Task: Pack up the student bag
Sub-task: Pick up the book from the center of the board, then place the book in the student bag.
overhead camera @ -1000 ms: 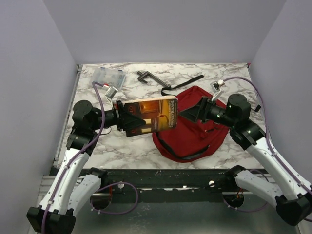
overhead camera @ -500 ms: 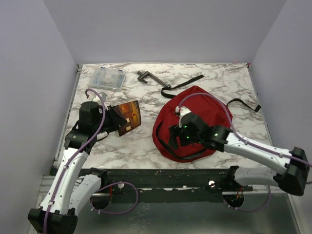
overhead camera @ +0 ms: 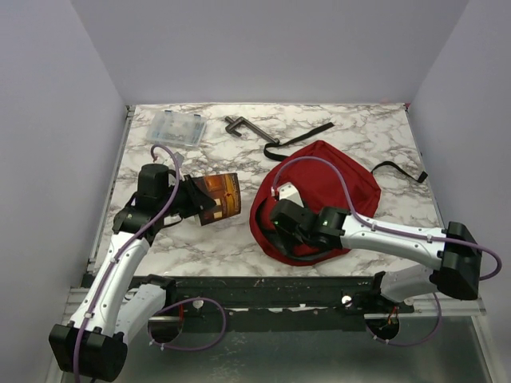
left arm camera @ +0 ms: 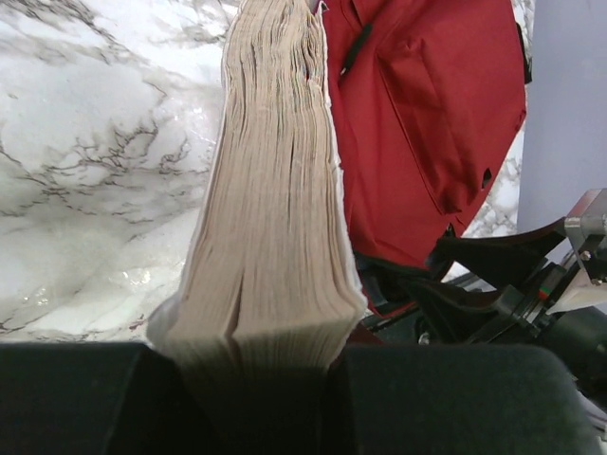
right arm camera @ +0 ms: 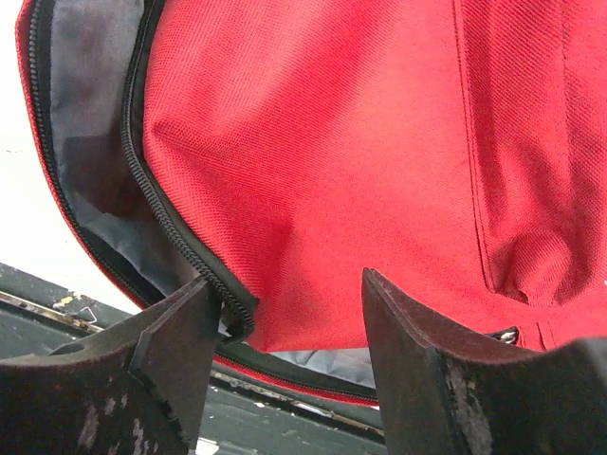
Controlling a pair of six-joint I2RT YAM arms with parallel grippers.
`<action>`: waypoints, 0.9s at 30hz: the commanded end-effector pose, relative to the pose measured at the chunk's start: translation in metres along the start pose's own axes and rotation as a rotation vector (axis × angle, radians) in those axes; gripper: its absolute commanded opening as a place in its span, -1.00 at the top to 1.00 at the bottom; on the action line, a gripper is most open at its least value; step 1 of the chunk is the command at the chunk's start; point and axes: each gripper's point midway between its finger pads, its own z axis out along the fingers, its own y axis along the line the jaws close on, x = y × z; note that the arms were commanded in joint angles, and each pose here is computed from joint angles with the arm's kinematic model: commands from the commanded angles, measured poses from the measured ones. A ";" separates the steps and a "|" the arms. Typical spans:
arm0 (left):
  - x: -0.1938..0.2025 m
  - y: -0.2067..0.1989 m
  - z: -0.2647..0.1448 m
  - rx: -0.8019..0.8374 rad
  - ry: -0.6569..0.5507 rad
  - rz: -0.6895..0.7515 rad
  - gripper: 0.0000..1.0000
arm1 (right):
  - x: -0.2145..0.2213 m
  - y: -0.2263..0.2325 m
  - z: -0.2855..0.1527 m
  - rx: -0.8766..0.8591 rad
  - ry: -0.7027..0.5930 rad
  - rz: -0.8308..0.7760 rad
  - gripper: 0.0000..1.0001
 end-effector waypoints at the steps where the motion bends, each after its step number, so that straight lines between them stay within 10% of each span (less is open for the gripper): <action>1: -0.001 -0.022 -0.001 0.115 0.001 -0.002 1.00 | 0.000 0.011 0.006 -0.011 -0.002 -0.046 -0.29; 9: -0.001 -0.030 -0.007 0.149 0.002 0.003 1.00 | 0.002 0.025 0.031 0.086 -0.013 -0.091 -0.35; 17: 0.008 -0.050 -0.020 0.262 0.014 -0.020 1.00 | -0.065 0.007 -0.008 0.090 -0.230 0.111 0.99; 27: 0.032 -0.056 -0.024 0.369 0.048 -0.196 1.00 | -0.109 -0.046 -0.033 -0.102 -0.324 0.439 0.99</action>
